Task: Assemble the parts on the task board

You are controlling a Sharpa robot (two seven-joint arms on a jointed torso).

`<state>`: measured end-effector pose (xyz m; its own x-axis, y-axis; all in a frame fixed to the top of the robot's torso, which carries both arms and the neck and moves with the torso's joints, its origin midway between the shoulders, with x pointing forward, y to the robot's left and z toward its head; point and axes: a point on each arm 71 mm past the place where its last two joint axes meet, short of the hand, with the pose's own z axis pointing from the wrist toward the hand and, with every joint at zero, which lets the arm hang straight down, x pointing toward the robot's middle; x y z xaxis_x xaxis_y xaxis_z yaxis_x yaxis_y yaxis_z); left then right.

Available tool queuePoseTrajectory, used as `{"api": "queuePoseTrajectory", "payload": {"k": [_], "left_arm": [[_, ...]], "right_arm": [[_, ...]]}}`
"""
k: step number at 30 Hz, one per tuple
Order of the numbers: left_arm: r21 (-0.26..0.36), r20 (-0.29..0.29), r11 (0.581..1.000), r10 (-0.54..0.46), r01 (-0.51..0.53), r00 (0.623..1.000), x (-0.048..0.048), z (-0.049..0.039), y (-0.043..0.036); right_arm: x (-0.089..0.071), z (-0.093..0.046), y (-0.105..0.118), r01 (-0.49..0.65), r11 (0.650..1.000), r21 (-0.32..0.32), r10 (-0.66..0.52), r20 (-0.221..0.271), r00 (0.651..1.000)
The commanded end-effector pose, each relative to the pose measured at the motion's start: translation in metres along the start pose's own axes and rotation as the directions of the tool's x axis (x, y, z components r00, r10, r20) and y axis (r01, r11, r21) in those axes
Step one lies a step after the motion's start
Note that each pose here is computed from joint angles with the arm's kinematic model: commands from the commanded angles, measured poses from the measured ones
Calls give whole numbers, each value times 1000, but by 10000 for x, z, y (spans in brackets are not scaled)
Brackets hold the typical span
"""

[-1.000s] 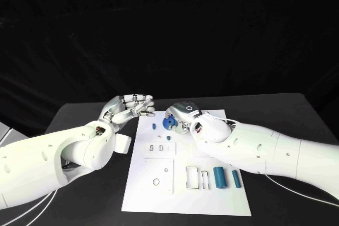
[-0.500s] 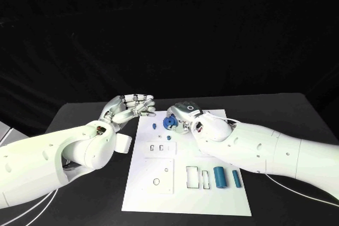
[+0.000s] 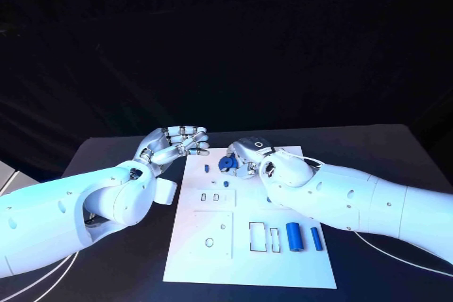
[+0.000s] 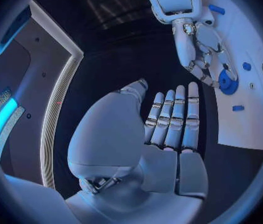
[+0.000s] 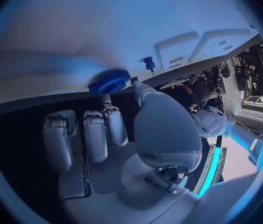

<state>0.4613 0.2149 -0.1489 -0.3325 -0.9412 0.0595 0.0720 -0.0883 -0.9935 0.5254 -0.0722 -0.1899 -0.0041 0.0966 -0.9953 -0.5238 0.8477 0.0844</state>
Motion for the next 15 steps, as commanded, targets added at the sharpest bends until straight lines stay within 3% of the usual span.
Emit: {"api": "queuePoseTrajectory", "payload": {"k": [1,9,15], "left_arm": [[4,-20,1000,-16,16,1000,25,4,-10],[4,-20,1000,-16,16,1000,21,3,-11],[6,-19,1000,-15,16,1000,13,0,-12]], "right_arm": [[62,-14,-35,-3,1000,15,4,-63,998],[87,-53,-103,6,999,40,-2,-105,994],[31,-139,-158,-9,999,42,11,-54,998]]}}
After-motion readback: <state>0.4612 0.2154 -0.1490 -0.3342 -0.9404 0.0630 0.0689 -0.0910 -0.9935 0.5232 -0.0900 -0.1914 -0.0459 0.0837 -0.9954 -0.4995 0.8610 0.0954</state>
